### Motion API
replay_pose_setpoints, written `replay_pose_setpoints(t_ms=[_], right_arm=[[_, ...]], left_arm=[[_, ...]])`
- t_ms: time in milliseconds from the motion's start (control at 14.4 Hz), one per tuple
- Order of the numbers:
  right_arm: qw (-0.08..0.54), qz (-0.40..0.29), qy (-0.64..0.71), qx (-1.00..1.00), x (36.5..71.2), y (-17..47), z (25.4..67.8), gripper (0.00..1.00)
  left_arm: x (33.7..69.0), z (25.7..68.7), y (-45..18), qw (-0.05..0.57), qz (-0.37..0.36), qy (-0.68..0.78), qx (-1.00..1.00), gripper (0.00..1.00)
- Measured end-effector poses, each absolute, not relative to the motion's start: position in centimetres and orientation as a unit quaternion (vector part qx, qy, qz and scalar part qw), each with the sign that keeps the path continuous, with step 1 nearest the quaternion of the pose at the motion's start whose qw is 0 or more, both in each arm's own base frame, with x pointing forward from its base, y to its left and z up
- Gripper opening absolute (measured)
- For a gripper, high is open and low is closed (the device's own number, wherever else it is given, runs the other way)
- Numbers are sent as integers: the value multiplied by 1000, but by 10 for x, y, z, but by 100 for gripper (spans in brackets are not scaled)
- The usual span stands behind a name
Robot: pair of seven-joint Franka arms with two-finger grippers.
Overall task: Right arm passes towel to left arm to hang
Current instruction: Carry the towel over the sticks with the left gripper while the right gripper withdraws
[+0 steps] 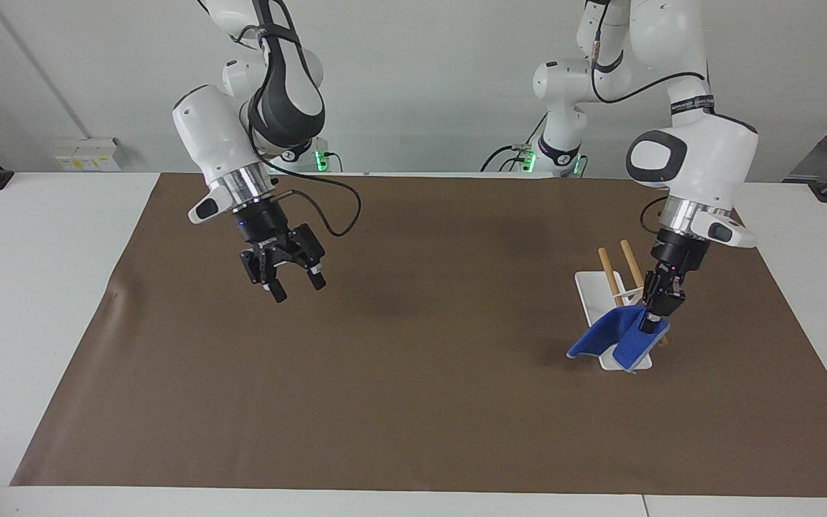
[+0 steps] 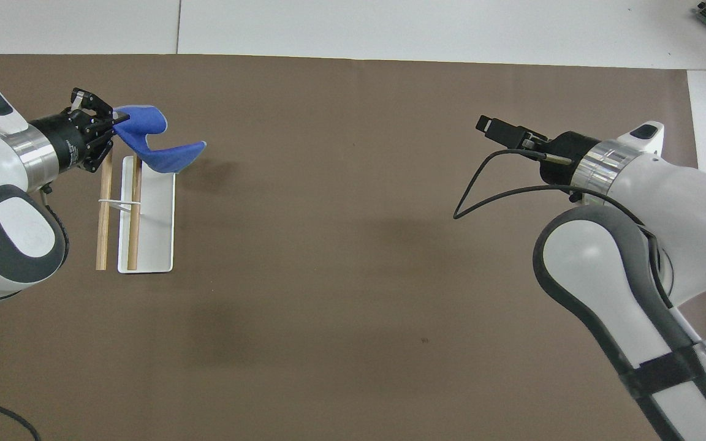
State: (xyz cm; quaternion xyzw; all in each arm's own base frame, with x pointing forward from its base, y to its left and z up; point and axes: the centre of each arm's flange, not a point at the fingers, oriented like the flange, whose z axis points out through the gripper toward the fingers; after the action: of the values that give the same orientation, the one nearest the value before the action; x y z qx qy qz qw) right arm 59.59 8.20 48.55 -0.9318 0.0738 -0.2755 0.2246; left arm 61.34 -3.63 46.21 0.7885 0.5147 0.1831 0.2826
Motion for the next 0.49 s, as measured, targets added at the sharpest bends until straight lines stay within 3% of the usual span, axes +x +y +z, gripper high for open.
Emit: replay_pose_setpoints(t_ms=[486], right_arm=[[91,-156,-47,-982,594,19,549,100]], left_arm=[[605,459,6,244,160,444,847,2]])
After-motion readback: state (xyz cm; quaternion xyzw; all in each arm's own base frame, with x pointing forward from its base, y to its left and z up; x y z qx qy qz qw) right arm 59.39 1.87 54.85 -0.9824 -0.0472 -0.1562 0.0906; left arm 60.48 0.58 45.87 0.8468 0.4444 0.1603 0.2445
